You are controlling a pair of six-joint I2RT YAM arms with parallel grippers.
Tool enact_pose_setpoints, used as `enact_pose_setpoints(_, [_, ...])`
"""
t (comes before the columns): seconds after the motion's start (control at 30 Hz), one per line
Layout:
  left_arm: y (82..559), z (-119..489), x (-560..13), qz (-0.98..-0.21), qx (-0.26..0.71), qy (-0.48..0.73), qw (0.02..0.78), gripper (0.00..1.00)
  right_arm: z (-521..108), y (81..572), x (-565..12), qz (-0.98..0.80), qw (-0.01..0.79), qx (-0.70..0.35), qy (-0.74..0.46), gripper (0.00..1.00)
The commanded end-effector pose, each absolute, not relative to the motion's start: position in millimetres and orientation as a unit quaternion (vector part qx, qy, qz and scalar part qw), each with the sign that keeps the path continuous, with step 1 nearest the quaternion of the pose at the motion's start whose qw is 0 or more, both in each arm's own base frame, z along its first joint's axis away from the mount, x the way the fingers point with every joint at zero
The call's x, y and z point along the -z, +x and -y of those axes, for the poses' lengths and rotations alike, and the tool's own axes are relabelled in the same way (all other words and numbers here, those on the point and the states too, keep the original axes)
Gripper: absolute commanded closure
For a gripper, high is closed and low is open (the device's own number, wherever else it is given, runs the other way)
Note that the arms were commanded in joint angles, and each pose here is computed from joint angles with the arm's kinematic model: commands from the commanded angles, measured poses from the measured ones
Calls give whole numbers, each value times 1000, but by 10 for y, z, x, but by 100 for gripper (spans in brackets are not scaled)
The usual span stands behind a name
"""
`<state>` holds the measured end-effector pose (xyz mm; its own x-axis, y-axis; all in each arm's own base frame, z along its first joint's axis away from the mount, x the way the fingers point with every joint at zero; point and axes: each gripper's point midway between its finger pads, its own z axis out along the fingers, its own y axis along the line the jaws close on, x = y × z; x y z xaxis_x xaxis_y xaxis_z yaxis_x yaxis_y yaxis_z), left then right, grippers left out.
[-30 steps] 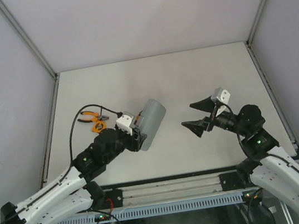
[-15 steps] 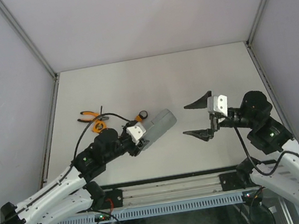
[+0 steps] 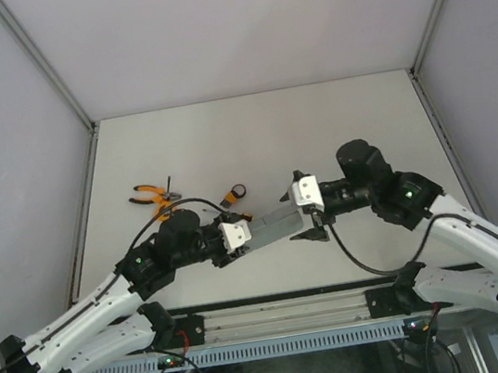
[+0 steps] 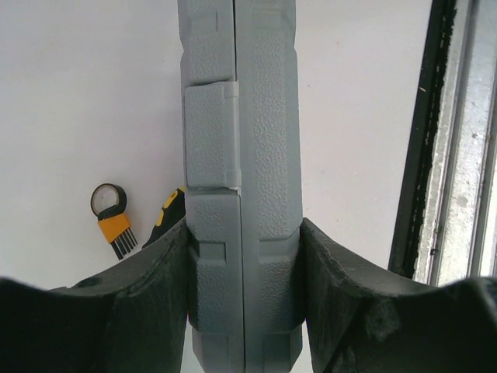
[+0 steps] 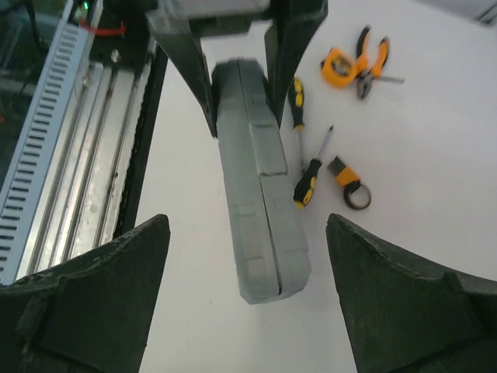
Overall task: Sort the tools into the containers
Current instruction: Open the storage box at the center of the board.
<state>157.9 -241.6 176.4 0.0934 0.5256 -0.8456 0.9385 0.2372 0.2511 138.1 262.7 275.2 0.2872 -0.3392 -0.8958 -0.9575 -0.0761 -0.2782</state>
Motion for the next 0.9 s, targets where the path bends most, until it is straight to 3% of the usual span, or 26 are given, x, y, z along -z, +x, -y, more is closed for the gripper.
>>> enact_pose_setpoints(0.0, [1495,2509,-2206,-569,239,599,510,100,-2697,1547,-2638,-496,455,-293,-679,19])
enact_pose_setpoints(0.5, [1504,2437,-2193,-573,222,601,512,100,-2889,1629,-2071,-544,377,-278,-696,22])
enact_pose_setpoints(0.77, [1505,2446,-2237,-568,226,593,524,100,-2926,1731,-1900,-560,368,-262,-695,31])
enact_pose_setpoints(0.87, [1508,2451,-2234,-569,227,592,524,100,-2917,1755,-1829,-568,360,-254,-696,41])
